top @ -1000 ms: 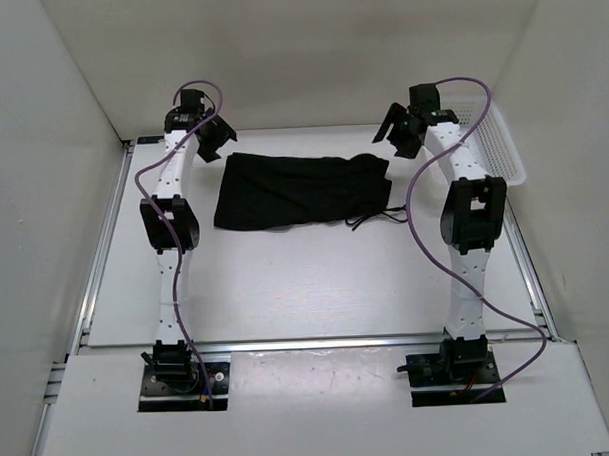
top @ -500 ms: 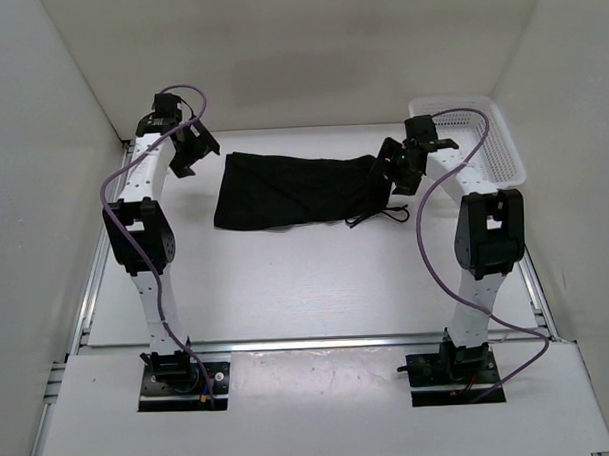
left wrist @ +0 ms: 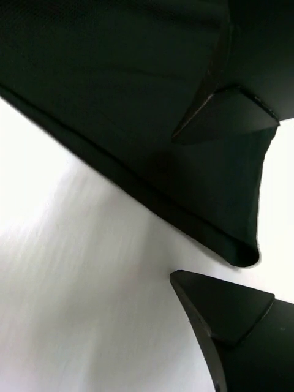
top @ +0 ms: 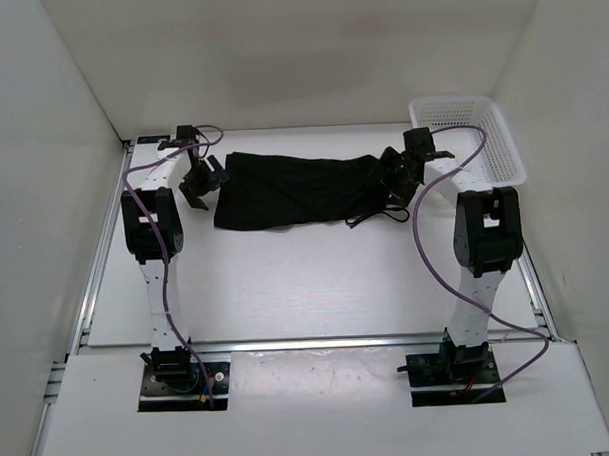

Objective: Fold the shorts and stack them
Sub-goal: Fold the shorts

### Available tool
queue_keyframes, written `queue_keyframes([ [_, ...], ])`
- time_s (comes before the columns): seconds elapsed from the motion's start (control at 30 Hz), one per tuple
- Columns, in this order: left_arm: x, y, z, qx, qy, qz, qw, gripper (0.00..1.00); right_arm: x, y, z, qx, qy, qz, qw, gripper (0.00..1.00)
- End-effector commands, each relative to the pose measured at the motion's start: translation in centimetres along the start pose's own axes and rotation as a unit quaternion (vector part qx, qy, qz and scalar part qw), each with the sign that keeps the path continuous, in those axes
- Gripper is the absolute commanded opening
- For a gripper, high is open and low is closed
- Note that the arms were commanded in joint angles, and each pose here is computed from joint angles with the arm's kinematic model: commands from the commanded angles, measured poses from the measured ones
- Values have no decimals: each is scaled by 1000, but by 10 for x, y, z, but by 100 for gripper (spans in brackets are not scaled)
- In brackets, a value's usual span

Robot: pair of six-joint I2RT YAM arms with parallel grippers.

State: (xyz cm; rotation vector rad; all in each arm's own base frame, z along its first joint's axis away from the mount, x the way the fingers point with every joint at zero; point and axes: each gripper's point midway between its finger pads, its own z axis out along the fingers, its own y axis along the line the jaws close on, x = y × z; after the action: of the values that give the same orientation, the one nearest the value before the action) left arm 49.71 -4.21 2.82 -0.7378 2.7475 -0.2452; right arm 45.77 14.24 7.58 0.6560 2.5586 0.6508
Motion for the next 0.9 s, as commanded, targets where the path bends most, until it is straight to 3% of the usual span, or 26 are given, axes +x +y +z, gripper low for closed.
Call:
queue_keyframes([
  [0.0,7,-18,9,27,13,8,1000,92,-15,8,18,-13,-14,33,999,89],
  [0.07,4,-22,9,33,12,4,999,85,-13,5,24,-5,-6,46,999,86],
  [0.17,1,-25,11,39,12,4,999,54,-4,-3,34,20,-1,49,999,74],
  [0.2,1,-26,11,39,12,-1,999,21,-5,-4,34,24,-4,49,999,70],
  [0.23,1,-26,11,39,12,-1,999,10,-6,-6,34,27,-8,48,998,65],
  [0.27,4,-24,14,35,18,-6,999,10,-5,-7,34,31,-5,49,998,46],
  [0.37,7,-12,7,29,21,-27,999,10,-1,-13,35,41,-2,47,998,12],
  [0.43,7,-2,-1,18,17,-39,999,10,3,-18,28,49,-1,36,998,2],
  [0.57,14,27,-39,-4,-5,-55,998,10,28,-36,6,75,19,-7,997,0],
  [0.87,94,82,-88,-49,11,-76,996,10,85,-83,-69,143,6,-93,985,0],
])
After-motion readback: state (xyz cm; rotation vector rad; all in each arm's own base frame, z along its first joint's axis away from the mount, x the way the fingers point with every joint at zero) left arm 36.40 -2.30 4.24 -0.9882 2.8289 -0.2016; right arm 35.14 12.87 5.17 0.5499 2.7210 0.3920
